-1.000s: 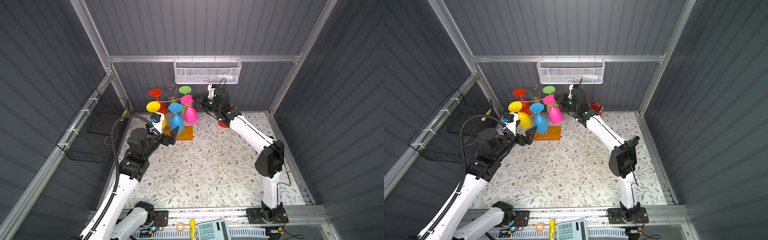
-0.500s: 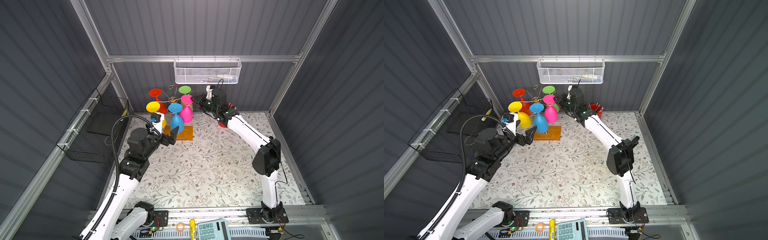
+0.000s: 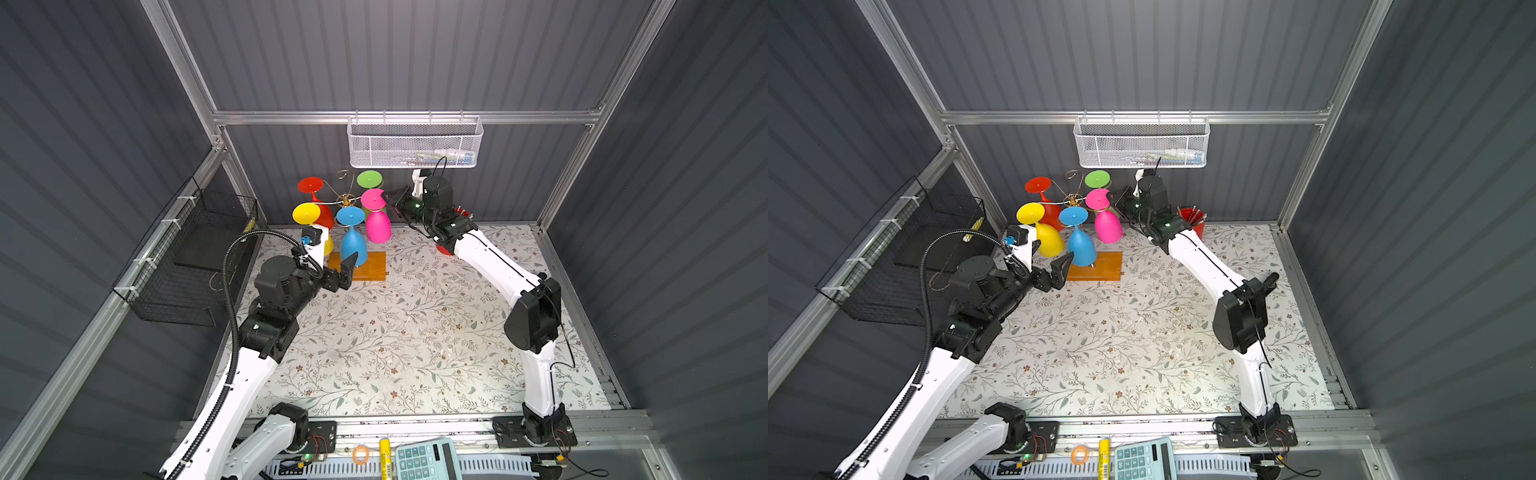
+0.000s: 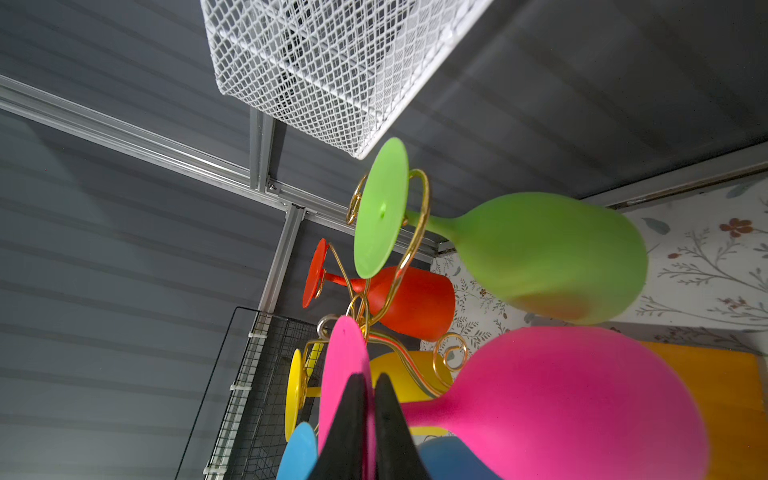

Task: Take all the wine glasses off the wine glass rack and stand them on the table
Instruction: 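Lift the pink glass upward off its rack hook with the right gripper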

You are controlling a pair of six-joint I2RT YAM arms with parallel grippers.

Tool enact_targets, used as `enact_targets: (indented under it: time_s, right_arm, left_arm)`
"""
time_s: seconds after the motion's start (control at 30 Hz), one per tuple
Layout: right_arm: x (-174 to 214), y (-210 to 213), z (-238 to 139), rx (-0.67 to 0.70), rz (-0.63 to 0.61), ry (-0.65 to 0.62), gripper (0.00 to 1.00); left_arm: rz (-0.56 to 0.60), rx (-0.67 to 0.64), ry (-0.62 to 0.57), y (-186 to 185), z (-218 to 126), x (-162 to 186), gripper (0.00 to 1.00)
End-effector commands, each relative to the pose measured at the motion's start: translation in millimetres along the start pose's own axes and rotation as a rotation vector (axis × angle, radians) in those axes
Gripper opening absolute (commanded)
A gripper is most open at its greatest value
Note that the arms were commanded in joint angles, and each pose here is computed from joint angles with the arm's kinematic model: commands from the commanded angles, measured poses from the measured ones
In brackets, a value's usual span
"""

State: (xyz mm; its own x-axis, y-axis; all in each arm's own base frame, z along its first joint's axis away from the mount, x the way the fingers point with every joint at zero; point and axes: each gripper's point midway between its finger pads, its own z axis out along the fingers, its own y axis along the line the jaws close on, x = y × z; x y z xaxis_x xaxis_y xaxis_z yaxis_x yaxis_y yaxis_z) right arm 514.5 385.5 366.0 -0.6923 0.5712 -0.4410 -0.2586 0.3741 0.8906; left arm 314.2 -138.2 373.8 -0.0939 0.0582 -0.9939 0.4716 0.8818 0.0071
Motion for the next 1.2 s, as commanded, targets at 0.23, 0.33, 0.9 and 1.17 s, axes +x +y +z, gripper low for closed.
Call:
enact_targets:
  time_s: [0.23,0.33,0.9,1.17]
  right_arm:
    - [-9,27,-18,-0.041,-0.025,-0.048,0.08]
    - [-12,30,-22,-0.043,-0.032,-0.066,0.07]
    - [-12,32,-39,-0.042,-0.046,-0.093,0.04]
    - [-3,38,-41,-0.038,-0.067,-0.074,0.03]
  left_arm:
    - [0.019,-0.007,0.002,1,2,1,0.97]
    - [0.019,-0.007,0.004,1,3,2,0.97]
    - [0.01,-0.02,0.015,4,6,4,0.97]
    - [0.006,-0.029,0.022,7,9,7,0.97]
